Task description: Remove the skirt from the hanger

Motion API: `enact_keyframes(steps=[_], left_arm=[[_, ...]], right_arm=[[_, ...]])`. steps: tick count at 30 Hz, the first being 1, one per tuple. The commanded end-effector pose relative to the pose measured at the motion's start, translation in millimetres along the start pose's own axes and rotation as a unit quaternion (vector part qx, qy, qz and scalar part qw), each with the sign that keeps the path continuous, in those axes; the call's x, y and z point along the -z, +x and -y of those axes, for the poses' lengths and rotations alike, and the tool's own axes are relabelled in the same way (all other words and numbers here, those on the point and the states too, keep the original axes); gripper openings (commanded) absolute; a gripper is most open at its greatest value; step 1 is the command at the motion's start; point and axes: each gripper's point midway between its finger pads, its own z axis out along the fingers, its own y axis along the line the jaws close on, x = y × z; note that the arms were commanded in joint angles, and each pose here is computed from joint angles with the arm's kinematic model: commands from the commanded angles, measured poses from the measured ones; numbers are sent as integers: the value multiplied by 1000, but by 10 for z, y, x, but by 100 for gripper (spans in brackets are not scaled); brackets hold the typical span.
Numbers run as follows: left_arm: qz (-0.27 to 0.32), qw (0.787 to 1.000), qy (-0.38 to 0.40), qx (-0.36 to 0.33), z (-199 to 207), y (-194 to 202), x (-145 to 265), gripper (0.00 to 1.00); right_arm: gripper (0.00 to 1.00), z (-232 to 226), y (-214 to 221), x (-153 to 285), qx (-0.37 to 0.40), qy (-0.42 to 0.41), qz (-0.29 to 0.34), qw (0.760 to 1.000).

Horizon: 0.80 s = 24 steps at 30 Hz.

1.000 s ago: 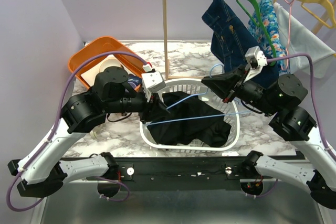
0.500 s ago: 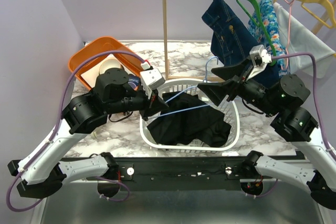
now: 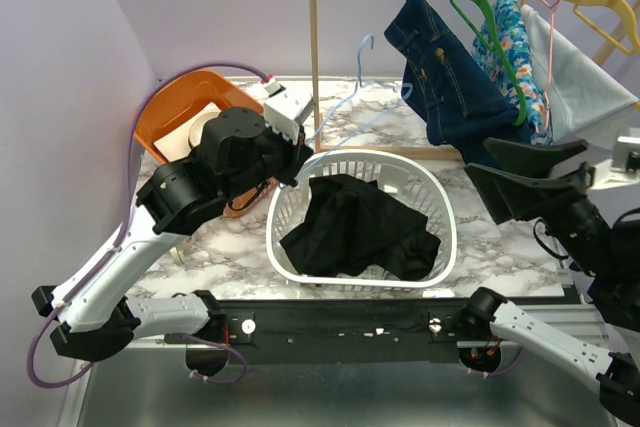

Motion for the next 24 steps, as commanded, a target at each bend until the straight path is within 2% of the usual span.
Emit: enact_keyframes(steps=[1,3,7,13,24], left_arm=[[89,988,-125,27,-387,-548,-69,0],[113,979,-164,30,-512,-699,-76,0],[182,965,-189,29,-570,-1149,-145,0],[222,952,-209,27,-605,-1467,-257,0],[197,947,-252,-3,-690,-1526,-679,0]], right_arm=[[100,214,-98,113,-21,58,39,997],[100,255,-133,168,-25,69,51,996],[100,261,-175,219,-29,72,60,995],[100,255,-137,205,-32,71,51,996],[100,234,-60,189,-42,65,35,996]])
